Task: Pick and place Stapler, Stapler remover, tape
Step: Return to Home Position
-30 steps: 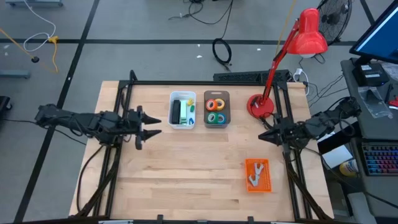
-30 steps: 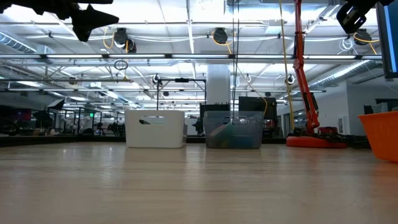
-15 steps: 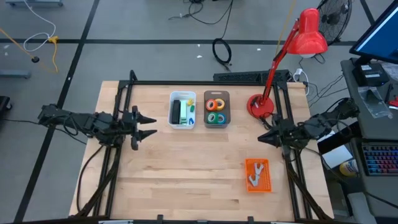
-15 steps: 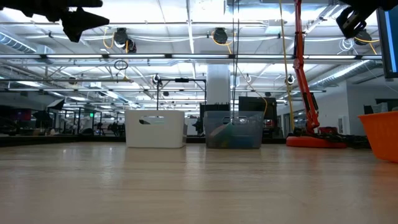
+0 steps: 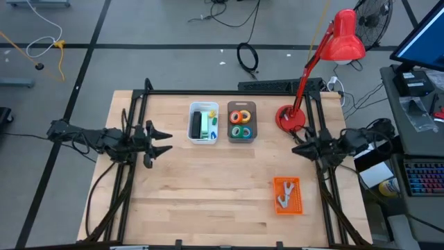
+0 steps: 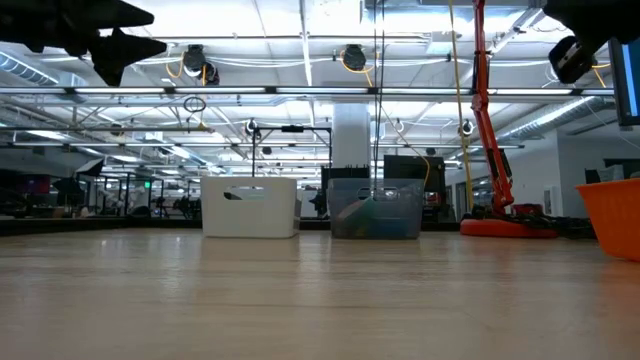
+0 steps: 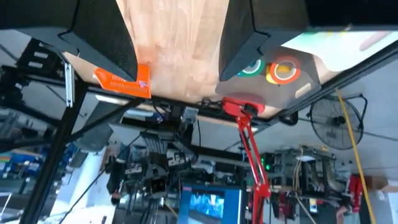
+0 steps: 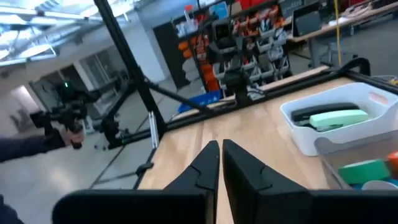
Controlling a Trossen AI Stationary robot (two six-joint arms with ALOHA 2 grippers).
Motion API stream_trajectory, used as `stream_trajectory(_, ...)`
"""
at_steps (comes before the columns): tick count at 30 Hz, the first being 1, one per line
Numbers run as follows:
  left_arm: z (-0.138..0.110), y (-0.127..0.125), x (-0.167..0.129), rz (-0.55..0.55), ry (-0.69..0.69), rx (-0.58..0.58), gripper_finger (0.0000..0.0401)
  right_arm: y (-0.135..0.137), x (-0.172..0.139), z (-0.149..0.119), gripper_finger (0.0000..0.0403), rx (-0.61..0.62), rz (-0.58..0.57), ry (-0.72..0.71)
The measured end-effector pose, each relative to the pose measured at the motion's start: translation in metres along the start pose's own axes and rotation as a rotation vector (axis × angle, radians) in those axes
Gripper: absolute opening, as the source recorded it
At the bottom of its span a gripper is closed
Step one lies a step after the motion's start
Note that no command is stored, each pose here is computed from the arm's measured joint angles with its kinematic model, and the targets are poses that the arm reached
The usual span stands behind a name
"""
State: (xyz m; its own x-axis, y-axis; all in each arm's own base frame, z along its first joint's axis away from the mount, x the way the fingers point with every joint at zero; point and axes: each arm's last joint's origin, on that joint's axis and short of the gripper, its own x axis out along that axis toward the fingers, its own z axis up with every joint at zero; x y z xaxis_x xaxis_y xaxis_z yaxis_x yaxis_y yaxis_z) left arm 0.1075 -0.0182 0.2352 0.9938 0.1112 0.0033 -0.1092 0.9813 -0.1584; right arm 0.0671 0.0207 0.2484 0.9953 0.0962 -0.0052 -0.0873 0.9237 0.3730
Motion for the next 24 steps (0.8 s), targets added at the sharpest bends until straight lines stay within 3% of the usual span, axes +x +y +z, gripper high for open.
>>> stream_trajectory(5, -0.01, 0.002, -0.004, -0.006, 0.003, -0.008, 0.0228, -0.005, -0.007, -0.003, 0.0014, 0.02, -0.01, -0.018)
stream_trajectory(12, -0.027, 0.004, -0.002, 0.012, 0.022, -0.029, 0.0228, -0.013, 0.008, -0.037, 0.0015, 0.068, -0.022, 0.034)
stream_trajectory(19, -0.033, 0.005, -0.001, 0.019, 0.054, -0.011, 0.0228, -0.018, 0.02, -0.07, 0.0015, 0.124, 0.083, 0.127)
stream_trajectory(24, -0.033, 0.006, -0.001, 0.027, 0.059, -0.002, 0.0228, -0.021, 0.022, -0.075, 0.0016, 0.139, 0.134, 0.15)
